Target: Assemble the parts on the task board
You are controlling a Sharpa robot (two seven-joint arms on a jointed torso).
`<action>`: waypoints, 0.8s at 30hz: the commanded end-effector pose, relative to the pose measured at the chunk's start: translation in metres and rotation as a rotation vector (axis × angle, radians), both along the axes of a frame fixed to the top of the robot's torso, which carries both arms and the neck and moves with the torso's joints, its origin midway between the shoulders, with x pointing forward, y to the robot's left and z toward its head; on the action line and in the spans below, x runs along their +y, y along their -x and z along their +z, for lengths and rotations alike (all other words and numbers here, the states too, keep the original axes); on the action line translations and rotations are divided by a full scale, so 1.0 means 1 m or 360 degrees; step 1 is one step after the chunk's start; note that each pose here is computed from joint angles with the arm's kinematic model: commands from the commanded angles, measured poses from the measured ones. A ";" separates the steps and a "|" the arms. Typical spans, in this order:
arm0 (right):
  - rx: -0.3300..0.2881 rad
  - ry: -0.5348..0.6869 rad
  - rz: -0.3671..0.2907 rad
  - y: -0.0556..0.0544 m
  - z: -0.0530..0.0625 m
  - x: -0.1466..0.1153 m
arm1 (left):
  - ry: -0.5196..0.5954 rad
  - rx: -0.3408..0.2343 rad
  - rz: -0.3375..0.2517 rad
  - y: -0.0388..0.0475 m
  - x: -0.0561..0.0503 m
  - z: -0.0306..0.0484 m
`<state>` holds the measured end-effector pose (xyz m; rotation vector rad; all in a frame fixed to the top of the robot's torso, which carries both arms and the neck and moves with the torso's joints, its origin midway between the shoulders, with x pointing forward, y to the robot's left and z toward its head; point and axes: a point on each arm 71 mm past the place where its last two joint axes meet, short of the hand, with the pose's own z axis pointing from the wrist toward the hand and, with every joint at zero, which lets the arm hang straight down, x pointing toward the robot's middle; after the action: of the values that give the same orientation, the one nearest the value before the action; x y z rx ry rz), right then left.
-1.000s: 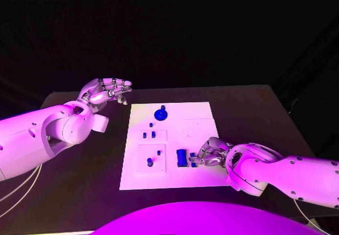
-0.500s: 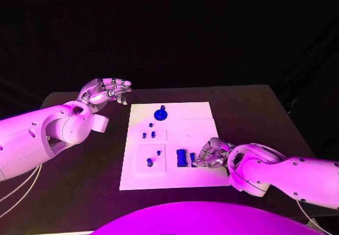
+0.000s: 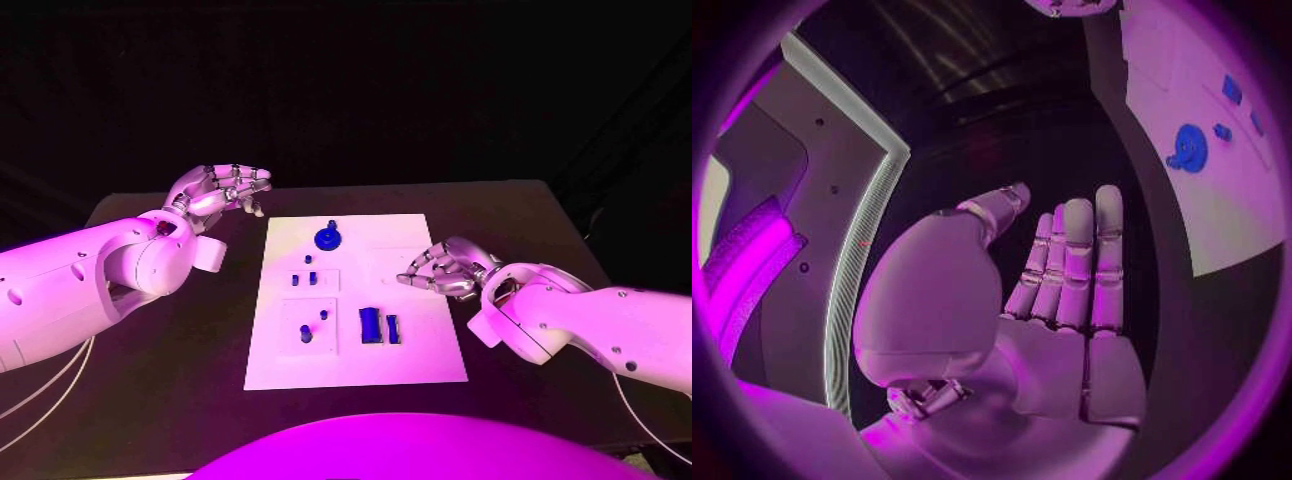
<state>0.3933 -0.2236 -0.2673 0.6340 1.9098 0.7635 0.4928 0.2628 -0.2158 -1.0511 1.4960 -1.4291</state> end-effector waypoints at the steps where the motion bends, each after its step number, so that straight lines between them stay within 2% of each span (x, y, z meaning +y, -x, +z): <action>1: -0.0116 -0.0396 -0.0099 -0.022 0.011 -0.005 | 0.0102 -0.0006 0.0022 -0.0021 -0.003 -0.0021; 2: -0.0140 -0.0449 -0.0142 -0.035 0.013 -0.010 | 0.0122 -0.0004 0.0035 -0.0037 -0.004 -0.0043; 5: -0.0211 -0.0521 -0.0215 -0.062 0.016 -0.021 | 0.0169 0.0009 0.0070 -0.0096 -0.007 -0.0096; 10: -0.0278 -0.0609 -0.0324 -0.097 0.013 -0.033 | 0.0226 0.0017 0.0137 -0.0226 -0.009 -0.0184; 14: -0.0312 -0.0659 -0.0345 -0.117 0.010 -0.032 | 0.0255 -0.0003 0.0200 -0.0344 -0.010 -0.0240; 16: -0.0325 -0.0678 -0.0332 -0.123 0.009 -0.029 | 0.0259 -0.0014 0.0222 -0.0389 -0.011 -0.0259; 17: -0.0303 -0.0504 -0.0392 -0.121 0.007 -0.033 | 0.0156 0.0029 0.0187 -0.0370 -0.012 -0.0280; 24: -0.0327 -0.0616 -0.0410 -0.114 0.012 -0.022 | 0.0146 0.0019 0.0220 -0.0316 -0.019 -0.0271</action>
<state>0.5098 -0.2491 -0.2572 0.9626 1.5047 0.9735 0.5257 0.2466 -0.2435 -1.1996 1.3682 -1.4274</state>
